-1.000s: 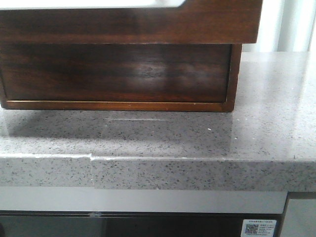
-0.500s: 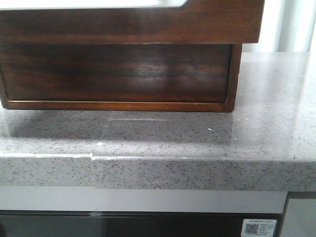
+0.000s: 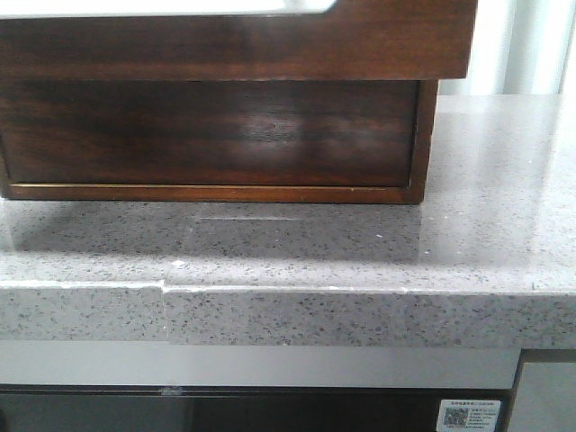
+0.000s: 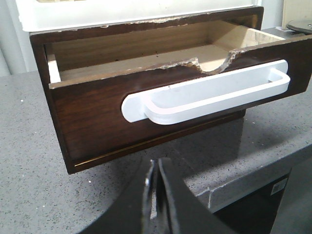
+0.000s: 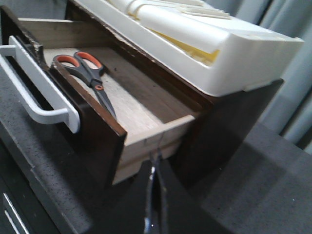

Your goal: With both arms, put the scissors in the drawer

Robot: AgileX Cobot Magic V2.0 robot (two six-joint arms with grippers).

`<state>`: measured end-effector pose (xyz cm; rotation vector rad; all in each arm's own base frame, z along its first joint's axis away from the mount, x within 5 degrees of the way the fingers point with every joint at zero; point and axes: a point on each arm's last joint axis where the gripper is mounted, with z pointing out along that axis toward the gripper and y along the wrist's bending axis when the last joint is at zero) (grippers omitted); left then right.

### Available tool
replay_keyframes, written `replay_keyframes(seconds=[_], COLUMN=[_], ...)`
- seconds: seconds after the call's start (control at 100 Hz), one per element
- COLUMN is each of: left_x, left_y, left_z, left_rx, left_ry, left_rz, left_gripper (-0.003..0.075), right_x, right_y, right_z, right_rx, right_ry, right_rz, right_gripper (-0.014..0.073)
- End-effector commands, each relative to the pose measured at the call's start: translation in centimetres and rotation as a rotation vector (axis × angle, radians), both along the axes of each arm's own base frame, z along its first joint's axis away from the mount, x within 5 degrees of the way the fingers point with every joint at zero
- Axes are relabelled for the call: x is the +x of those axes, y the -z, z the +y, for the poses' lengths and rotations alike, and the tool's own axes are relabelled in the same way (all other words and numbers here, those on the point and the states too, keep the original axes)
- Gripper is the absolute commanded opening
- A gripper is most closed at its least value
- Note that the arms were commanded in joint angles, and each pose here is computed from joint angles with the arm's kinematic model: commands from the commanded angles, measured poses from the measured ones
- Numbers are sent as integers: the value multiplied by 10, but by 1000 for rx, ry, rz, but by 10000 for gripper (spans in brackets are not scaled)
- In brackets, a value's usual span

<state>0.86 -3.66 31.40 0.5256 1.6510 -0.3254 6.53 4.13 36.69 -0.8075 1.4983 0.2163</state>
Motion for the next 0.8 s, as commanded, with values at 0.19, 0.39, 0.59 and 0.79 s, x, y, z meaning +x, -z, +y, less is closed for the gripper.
replay_keyframes(seconds=[0.19, 0.39, 0.59, 0.79], left_x=[0, 0, 0, 1], left_y=[-15, -15, -15, -14], left_z=[1, 1, 1, 0], left_rx=[-57, -57, -57, -59], left_ry=[-14, -14, -14, -12], left_rz=[-63, -63, -63, -58], left_gripper=[-19, -19, -19, -19], right_x=[-26, -27, -27, -27], right_y=[16, 16, 17, 17], right_z=[-44, -45, -45, -45], right_rx=[161, 166, 165, 165], right_ry=[-11, -10, -10, -9], right_rz=[-131, -133, -132, -132], right_gripper=[-41, -41, -41, -41])
